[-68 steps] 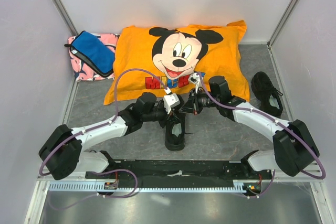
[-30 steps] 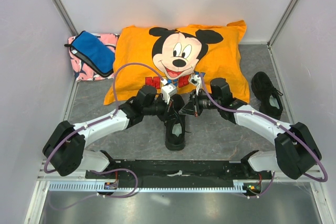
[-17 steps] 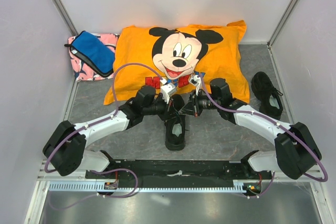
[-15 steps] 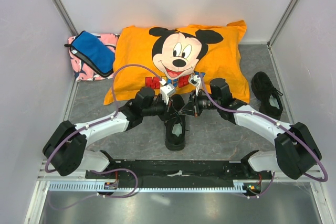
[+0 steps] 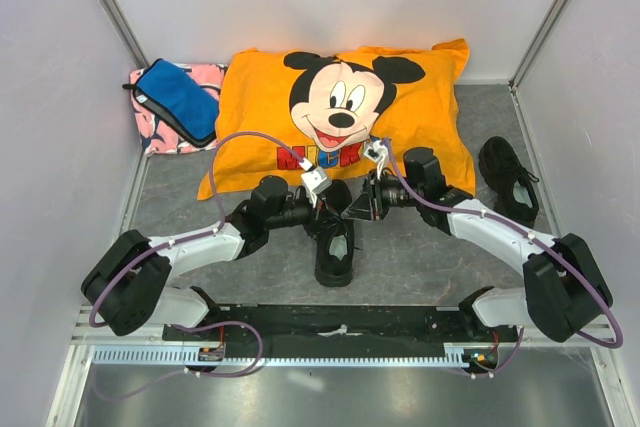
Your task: Tie the shoes
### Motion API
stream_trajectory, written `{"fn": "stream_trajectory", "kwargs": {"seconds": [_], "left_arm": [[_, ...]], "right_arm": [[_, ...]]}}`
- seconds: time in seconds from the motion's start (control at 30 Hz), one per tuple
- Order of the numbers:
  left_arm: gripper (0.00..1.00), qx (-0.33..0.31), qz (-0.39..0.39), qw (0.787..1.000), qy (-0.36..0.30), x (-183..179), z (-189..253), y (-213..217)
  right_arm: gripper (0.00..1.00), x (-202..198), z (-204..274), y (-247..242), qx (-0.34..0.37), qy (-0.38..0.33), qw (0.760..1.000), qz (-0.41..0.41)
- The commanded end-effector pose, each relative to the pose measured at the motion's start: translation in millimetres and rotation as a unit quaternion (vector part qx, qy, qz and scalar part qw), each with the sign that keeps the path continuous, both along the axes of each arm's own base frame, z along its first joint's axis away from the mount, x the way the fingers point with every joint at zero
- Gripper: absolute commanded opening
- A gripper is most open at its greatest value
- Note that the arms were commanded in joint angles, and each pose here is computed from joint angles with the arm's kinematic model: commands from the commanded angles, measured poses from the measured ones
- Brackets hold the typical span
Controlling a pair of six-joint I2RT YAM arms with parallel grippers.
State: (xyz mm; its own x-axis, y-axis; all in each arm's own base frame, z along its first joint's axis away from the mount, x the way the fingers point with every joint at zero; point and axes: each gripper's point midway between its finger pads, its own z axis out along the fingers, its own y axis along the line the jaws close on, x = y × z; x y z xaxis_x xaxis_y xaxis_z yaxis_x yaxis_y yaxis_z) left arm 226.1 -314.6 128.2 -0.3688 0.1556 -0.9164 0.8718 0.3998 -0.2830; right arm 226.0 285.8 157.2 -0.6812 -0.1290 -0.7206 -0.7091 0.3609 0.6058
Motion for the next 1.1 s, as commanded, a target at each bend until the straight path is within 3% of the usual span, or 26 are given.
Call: {"fn": "stream_trajectory", "kwargs": {"seconds": [0.0,0.27,1.07], "left_arm": [[0.01,-0.006,-0.008,0.999,-0.051,4,7,1],[0.02,-0.005,-0.011,0.998,-0.057,4,8,1],[0.02,-0.002,-0.020,0.998,-0.062,7,10,-3]], "right_arm": [[0.29,14,43,-3,0.042,-0.028,0.999,-0.014],[0.17,30,36,-10,0.050,0.010,0.997,-0.054],[0.20,19,14,6,0.046,0.072,0.996,-0.025]]}}
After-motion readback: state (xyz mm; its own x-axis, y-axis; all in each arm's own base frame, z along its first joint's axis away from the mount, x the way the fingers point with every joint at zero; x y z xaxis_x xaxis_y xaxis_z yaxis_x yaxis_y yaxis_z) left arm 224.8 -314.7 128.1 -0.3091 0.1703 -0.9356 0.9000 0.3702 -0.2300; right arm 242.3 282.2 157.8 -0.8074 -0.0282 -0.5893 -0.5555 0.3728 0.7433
